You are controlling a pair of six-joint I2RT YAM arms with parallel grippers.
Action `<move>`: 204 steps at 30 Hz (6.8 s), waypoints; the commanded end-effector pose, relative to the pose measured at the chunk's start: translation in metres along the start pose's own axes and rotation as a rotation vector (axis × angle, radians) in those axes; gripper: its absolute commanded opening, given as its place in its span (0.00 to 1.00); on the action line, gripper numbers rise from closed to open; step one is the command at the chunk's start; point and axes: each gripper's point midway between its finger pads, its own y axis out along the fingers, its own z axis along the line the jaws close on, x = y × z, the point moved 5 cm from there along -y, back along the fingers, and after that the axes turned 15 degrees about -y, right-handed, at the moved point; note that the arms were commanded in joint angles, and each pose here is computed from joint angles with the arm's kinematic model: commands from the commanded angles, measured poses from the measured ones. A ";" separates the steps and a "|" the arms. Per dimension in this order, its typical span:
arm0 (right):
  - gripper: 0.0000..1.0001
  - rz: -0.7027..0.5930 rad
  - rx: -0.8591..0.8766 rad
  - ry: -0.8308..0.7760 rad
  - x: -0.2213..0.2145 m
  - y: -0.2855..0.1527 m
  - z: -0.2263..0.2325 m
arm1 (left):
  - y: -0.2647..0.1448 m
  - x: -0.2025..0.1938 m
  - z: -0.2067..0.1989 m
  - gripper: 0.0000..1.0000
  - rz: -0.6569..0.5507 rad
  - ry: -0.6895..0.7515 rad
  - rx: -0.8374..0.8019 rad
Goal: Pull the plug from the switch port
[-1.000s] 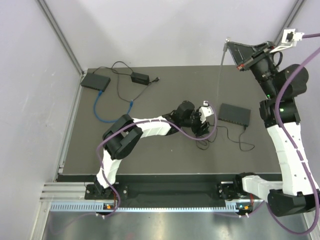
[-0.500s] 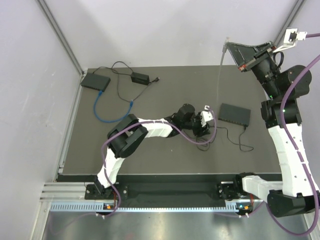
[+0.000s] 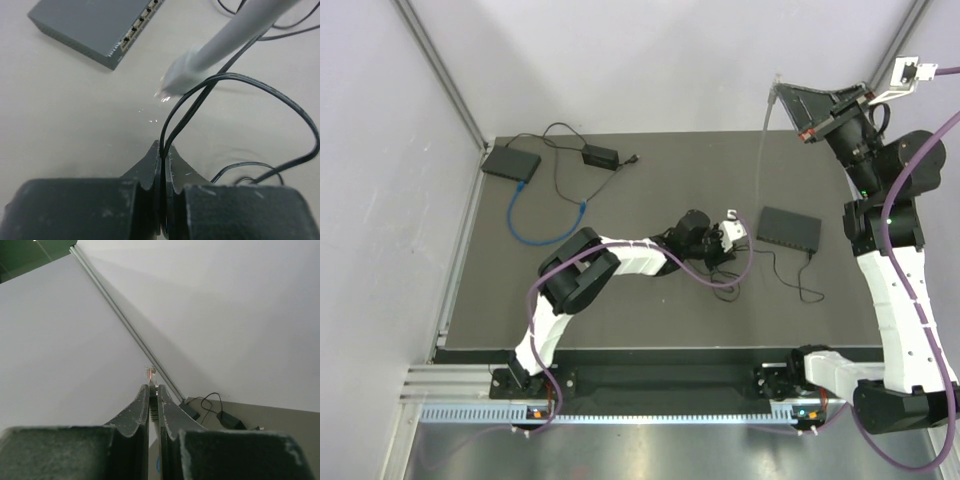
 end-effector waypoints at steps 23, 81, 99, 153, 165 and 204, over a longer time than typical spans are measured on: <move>0.00 -0.205 -0.209 -0.052 -0.025 0.015 -0.068 | -0.026 0.041 -0.037 0.48 -0.079 -0.118 0.080; 0.04 0.635 -0.633 0.286 -0.397 0.125 -0.117 | -0.276 0.167 -0.057 0.59 -0.426 -0.293 0.629; 0.55 0.786 -0.494 -0.016 -0.359 0.107 -0.142 | -0.252 0.159 -0.032 0.59 -0.401 -0.365 0.625; 0.47 0.862 -0.800 0.202 -0.300 -0.175 -0.315 | 0.007 0.107 0.038 0.59 -0.192 -0.378 0.218; 0.38 0.882 -0.881 0.112 -0.320 -0.185 -0.272 | 0.051 0.112 0.055 0.59 -0.297 -0.273 0.136; 0.30 0.967 -1.003 0.007 -0.341 -0.203 -0.279 | 0.094 0.105 0.058 0.59 -0.341 -0.418 -0.005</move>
